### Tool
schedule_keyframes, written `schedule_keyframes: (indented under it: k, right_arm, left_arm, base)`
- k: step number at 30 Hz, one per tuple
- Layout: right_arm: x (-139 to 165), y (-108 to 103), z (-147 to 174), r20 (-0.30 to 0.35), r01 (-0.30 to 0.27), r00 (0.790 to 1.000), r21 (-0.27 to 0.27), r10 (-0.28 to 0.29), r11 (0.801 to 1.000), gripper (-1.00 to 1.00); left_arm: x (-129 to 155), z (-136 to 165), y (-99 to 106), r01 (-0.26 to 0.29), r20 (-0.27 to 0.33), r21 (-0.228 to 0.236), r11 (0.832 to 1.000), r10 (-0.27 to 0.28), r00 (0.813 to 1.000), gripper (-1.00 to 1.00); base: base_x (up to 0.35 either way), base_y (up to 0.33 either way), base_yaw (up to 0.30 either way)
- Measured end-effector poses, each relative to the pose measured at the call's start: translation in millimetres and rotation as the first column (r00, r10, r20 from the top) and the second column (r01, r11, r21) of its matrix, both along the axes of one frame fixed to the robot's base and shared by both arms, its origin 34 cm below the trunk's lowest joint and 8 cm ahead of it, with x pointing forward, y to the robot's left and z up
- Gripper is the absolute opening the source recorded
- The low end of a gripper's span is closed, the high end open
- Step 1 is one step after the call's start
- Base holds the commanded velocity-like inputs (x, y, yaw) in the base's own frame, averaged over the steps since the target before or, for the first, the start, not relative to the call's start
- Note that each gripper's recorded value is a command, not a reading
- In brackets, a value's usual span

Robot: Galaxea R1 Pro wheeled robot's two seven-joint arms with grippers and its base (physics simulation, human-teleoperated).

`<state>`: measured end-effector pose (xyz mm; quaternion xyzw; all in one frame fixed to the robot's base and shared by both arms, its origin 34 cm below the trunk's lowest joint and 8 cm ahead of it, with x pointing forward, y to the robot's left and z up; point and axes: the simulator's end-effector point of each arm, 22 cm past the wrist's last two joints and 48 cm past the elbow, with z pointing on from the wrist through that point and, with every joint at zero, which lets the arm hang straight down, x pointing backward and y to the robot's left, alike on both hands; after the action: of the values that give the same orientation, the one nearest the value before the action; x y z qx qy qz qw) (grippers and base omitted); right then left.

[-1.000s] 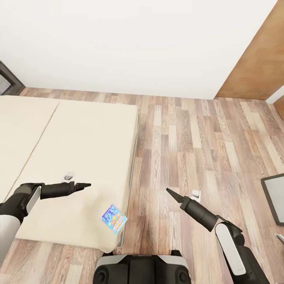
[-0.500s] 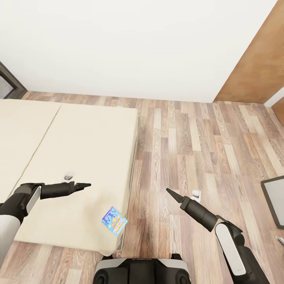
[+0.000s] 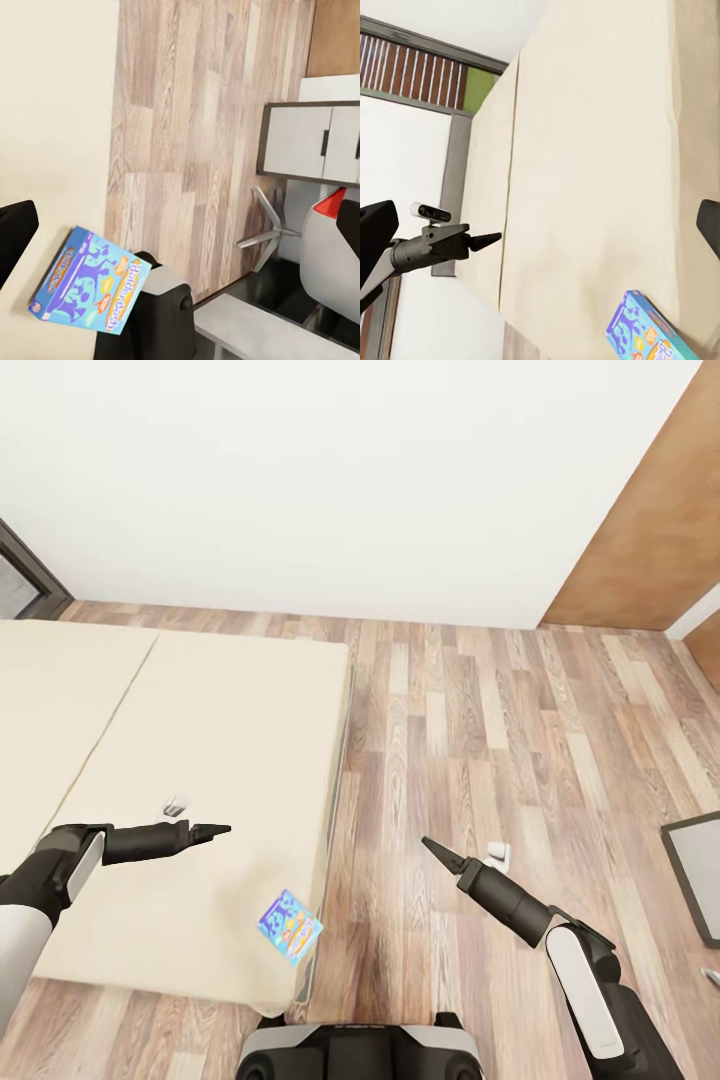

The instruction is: Put all the toys in the child's room - the three board games (two on the bed and one on the table), the two jigsaw puzzles on the table, and the tennis ball on the table - inside the toy box on the table in the child's room.

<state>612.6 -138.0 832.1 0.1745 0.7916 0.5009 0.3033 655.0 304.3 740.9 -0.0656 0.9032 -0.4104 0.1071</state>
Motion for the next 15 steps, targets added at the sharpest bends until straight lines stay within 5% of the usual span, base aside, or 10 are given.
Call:
schedule_keyframes:
  k: [15]
  right_arm:
    - [3.6,0.3,12.4,0.024,0.0,1.0,0.001,0.0,1.0,1.0]
  left_arm:
    - [6.3,13.6,-0.6,0.001,0.025,-0.001,1.0,-0.001,1.0,1.0]
  base:
    - [0.0,0.0,0.0]
